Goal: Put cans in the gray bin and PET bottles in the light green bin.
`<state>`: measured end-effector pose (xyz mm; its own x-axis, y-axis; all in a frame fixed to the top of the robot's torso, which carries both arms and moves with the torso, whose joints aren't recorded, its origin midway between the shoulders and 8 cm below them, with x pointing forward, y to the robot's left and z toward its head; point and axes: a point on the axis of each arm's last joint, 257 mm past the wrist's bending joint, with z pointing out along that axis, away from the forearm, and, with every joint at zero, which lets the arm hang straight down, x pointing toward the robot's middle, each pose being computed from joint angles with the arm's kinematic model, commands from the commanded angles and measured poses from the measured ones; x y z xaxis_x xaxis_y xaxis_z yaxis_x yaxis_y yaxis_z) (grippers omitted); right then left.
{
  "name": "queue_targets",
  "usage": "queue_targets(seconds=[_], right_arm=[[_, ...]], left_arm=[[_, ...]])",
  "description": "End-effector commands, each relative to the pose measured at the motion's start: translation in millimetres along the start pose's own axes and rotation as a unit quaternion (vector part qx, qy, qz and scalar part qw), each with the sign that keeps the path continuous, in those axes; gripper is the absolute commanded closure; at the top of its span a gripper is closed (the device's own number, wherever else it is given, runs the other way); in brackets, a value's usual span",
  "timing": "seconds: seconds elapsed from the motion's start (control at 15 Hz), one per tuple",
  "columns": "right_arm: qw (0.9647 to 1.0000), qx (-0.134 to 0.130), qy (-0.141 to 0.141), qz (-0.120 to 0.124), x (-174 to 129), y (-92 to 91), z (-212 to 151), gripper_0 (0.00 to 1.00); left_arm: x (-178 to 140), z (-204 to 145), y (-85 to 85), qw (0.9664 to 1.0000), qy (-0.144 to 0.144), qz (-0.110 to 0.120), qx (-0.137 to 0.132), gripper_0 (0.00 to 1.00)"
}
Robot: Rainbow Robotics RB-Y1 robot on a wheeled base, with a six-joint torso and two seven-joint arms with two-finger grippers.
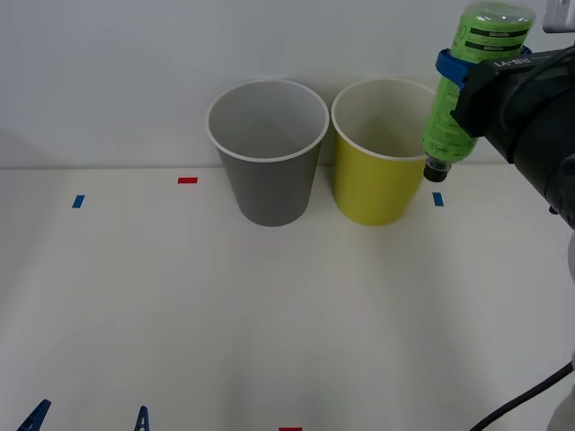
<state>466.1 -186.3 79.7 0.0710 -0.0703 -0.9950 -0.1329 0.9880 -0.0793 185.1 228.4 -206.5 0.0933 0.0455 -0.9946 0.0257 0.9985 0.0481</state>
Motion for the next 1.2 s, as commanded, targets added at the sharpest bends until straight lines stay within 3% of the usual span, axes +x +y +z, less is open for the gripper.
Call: queue_targets(seconds=[0.07,0.4,0.73,1.0,1.2], right_arm=[[0.9999,0.001,-0.012,-0.001,-15.1,5.7,20.9,1.0],[0.999,0.001,-0.041,-0.019,-36.8,4.7,55.5,1.0],[0.9985,-0.003,-0.041,-0.035,-26.5,4.6,96.0,1.0],[0.9975,-0.016,-0.06,-0.035,-24.0,13.2,125.8,1.0],[0.9969,-0.014,-0.067,-0.039,-23.5,9.7,131.7,1.0]], left_arm=[[0.0,0.0,0.0,1.0,0.0,0.0,0.0,0.0],[0.0,0.0,0.0,1.0,0.0,0.0,0.0,0.0],[0.0,0.0,0.0,1.0,0.0,0.0,0.0,0.0],[0.0,0.0,0.0,1.0,0.0,0.0,0.0,0.0],[0.0,0.0,0.0,1.0,0.0,0.0,0.0,0.0]])
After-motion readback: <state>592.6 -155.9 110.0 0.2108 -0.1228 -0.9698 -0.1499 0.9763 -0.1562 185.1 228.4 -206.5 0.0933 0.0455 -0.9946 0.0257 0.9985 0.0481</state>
